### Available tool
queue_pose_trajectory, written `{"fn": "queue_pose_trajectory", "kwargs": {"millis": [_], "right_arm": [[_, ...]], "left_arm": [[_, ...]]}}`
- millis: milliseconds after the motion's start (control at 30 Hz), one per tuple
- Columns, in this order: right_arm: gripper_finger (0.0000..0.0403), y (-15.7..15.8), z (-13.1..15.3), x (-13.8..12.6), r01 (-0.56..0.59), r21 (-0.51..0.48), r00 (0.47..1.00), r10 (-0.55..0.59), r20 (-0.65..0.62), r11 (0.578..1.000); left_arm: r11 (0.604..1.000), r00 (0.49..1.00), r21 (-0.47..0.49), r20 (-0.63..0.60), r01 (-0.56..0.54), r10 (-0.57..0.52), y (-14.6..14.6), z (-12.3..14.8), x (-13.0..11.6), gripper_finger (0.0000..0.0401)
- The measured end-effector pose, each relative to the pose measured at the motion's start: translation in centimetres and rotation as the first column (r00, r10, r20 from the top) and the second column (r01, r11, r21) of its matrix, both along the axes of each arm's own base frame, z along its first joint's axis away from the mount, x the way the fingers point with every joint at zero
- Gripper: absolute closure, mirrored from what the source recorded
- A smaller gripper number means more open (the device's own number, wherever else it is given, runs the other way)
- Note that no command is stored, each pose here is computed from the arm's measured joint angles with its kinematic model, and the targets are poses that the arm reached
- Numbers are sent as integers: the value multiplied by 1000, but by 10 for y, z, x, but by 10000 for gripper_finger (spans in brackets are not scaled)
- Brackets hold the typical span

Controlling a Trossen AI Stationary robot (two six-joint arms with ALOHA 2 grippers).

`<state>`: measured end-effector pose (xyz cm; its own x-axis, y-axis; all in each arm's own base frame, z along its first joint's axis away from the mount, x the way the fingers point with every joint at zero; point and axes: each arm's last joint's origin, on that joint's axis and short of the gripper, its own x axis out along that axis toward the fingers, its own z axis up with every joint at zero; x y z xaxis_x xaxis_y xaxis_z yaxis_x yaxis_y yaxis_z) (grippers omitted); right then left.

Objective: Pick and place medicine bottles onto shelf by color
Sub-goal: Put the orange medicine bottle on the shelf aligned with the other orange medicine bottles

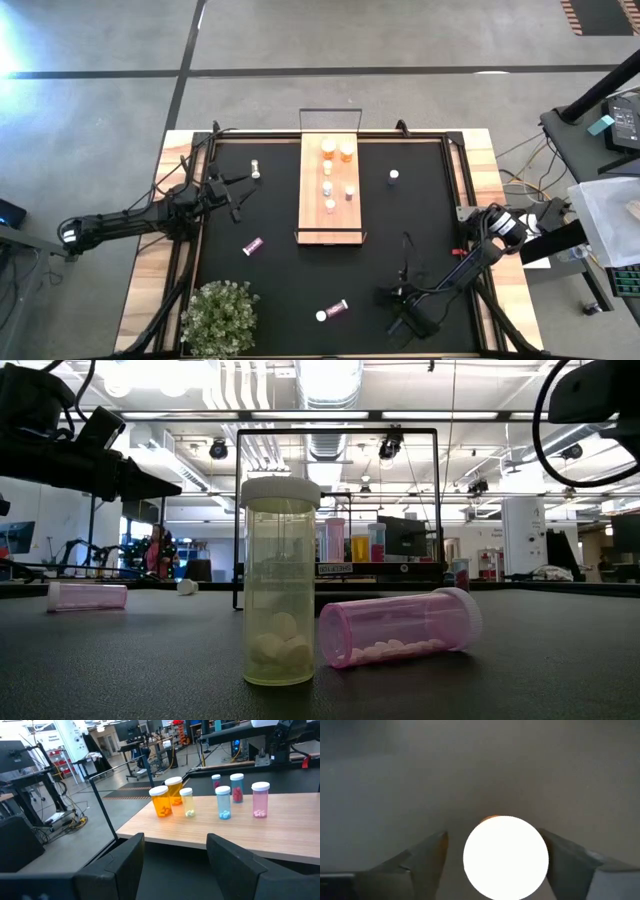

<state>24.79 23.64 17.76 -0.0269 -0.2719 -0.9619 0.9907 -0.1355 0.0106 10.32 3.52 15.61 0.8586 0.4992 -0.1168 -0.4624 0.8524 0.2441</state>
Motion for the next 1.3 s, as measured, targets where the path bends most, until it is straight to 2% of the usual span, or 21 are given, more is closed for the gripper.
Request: {"fn": "queue_pose_trajectory", "kwargs": {"millis": [200, 300, 433, 633, 800, 900, 1000, 1200, 1300], "right_arm": [[190, 1, -1, 1, -16, 8, 1000, 16, 4, 1000], [212, 1, -1, 1, -17, 8, 1000, 17, 4, 1000], [212, -1, 0, -1, -16, -6, 1000, 16, -10, 1000], [192, -11, 11, -7, -3, -107, 999, -1, -38, 994], [212, -27, 30, -14, 17, -202, 997, -31, -64, 979], [212, -39, 41, -16, 48, -245, 995, -68, -74, 968], [212, -59, 50, -18, 17, -250, 998, -32, -54, 968], [206, -125, 65, -26, 16, -324, 999, -26, -27, 946], [207, -156, 76, -28, 7, -306, 1000, -15, -25, 952]], "left_arm": [[1000, 1000, 0, -1, 0, 0, 0, 0, 0, 202], [1000, 1000, 0, 0, 0, 0, 0, 0, 0, 202], [1000, 1000, 0, 0, 0, 0, 0, 0, 0, 202], [1000, 1000, 0, 1, 0, 0, 0, 0, 0, 202], [1000, 1000, 0, -1, 0, 0, 0, 0, 0, 202], [1000, 1000, 0, 0, 0, 0, 0, 0, 0, 202], [1000, 1000, 0, 0, 0, 0, 0, 0, 0, 202], [1000, 1000, 0, -1, 0, 0, 0, 0, 0, 202], [1000, 1000, 0, -1, 0, 0, 0, 0, 0, 202]]}}
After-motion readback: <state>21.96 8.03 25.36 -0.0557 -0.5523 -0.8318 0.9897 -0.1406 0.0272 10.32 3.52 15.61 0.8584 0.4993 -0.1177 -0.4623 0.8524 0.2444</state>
